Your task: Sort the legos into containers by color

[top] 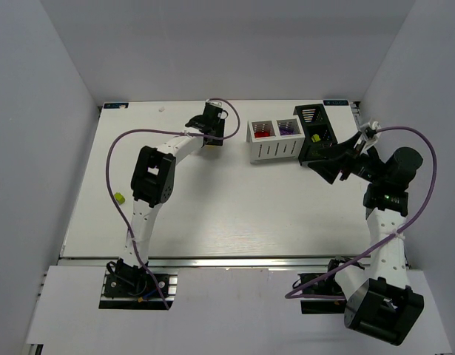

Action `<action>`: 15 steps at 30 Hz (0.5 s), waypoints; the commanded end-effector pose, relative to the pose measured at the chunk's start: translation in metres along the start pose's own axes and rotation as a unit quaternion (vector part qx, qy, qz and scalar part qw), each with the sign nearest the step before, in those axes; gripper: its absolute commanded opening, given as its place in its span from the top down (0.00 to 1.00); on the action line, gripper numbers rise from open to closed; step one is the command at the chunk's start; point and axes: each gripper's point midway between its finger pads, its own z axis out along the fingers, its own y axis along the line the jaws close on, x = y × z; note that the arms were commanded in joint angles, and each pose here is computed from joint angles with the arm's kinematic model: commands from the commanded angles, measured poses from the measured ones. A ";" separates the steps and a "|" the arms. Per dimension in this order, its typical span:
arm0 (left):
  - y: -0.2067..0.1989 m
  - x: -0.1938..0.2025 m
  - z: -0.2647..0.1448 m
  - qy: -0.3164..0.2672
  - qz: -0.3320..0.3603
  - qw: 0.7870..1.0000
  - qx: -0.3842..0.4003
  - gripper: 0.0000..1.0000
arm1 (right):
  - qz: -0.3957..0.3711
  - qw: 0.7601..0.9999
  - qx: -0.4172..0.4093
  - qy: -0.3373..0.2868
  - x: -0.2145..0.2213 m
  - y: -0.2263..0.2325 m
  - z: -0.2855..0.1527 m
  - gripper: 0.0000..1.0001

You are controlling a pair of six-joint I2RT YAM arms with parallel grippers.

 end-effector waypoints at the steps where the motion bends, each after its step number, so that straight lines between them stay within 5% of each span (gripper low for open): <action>1: 0.001 -0.003 0.005 -0.001 -0.004 1.000 0.000 0.28 | -0.014 1.000 -0.009 -0.003 -0.004 0.003 -0.003 0.23; 8: -0.002 -0.004 0.006 -0.003 -0.008 1.000 0.007 0.35 | -0.012 1.000 -0.009 -0.004 -0.003 0.002 -0.004 0.23; 13: -0.003 -0.014 -0.004 -0.015 -0.011 1.000 0.016 0.72 | -0.012 1.000 -0.009 -0.004 -0.002 0.002 -0.005 0.30; 15: -0.006 -0.031 -0.020 -0.038 -0.017 0.999 0.033 0.86 | -0.012 1.000 -0.010 -0.003 0.000 0.002 -0.005 0.43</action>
